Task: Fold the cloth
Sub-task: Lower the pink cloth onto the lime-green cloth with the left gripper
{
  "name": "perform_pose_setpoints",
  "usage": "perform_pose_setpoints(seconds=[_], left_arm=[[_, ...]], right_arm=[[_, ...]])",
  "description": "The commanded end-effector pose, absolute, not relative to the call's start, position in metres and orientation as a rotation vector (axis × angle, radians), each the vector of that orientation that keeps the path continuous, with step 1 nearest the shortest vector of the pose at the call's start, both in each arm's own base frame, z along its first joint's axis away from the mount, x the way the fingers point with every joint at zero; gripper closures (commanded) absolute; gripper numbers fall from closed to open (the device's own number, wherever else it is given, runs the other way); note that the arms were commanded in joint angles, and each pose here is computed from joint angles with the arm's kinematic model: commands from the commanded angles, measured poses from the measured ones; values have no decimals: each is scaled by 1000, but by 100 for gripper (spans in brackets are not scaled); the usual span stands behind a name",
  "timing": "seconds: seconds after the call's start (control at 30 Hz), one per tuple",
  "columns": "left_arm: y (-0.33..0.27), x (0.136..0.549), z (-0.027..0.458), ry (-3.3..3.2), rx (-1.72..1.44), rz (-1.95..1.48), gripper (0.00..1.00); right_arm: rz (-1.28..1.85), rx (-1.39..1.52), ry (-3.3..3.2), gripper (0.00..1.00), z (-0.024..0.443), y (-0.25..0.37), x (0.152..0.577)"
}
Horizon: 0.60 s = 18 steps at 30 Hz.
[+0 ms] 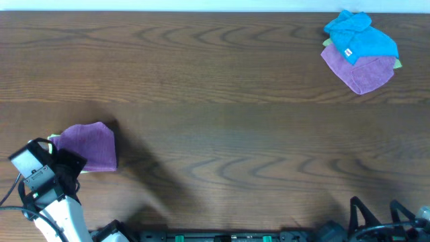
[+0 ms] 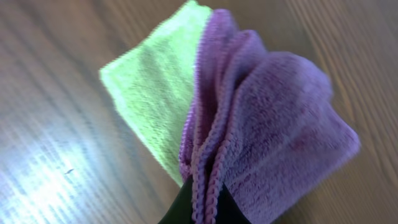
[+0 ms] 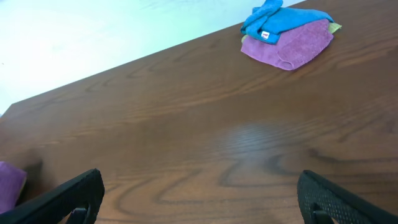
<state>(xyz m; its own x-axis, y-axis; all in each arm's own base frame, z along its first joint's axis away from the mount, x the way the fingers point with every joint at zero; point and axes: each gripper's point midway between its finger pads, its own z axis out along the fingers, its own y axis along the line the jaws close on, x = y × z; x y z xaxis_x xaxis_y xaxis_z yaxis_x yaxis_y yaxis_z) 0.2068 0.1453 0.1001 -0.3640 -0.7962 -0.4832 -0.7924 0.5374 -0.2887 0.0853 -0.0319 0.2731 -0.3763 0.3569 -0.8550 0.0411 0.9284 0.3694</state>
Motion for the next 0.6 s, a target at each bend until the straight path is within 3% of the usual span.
perform_pose_setpoints(seconds=[0.0,0.4,0.47,0.57], left_arm=[[158,192,96,2153,-1392,93,94],[167,182,95,2094,-1491,173,94],[167,182,95,2094,-1491,173,83],[168,182,95,2093,-1492,173,80]], right_arm=[[335,311,1933,1,273,-34,86],[335,311,1933,1,273,-34,86],[335,311,1933,1,273,-34,86],[335,311,1933,1,273,-34,86]])
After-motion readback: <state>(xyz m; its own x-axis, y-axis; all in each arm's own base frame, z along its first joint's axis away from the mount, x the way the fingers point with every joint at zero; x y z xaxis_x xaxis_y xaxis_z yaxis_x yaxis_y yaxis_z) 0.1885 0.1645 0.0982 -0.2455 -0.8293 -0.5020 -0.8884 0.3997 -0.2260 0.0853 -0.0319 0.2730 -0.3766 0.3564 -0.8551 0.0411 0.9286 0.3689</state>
